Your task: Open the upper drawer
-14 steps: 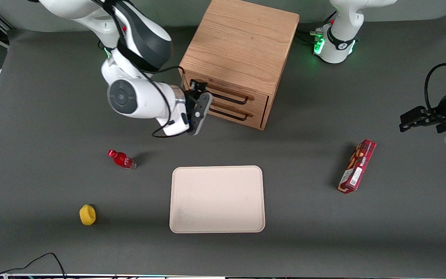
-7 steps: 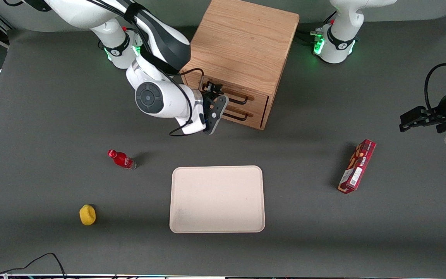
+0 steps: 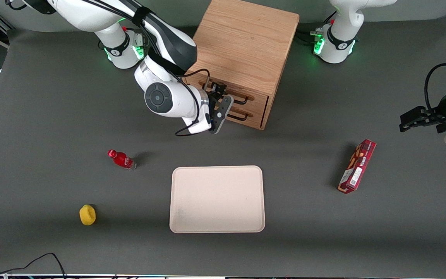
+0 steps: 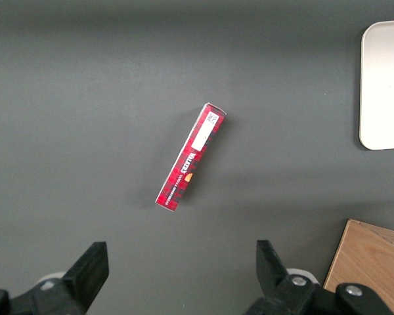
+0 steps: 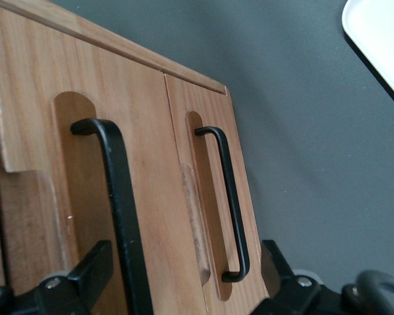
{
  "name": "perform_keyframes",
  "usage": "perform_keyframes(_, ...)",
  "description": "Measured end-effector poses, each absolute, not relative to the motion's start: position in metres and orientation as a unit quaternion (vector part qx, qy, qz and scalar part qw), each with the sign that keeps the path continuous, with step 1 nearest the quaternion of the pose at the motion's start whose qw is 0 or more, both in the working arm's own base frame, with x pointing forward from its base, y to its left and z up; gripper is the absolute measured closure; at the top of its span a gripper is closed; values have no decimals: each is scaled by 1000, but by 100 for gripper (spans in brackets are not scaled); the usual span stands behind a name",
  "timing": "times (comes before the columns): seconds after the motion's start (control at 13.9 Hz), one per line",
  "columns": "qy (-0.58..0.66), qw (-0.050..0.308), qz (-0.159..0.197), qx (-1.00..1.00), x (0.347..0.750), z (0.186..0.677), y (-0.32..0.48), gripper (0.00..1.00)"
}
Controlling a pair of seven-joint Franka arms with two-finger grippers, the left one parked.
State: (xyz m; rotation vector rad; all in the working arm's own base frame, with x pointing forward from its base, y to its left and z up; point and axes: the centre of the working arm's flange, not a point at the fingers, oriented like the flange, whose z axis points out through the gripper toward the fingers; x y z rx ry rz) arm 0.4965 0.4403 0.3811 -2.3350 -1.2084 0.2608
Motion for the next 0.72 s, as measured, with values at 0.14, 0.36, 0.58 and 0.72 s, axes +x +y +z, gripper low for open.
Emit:
perform_keyframes(0.14, -444, 245, 93, -857, 498, 375, 441, 0)
perform_keyframes(0.36, -449, 240, 89, -856, 500, 374, 443, 0)
perform_keyframes(0.58, -450, 227, 71, -860, 518, 371, 440, 0)
perform_keyframes(0.72, -440, 228, 63, -866, 539, 363, 431, 0)
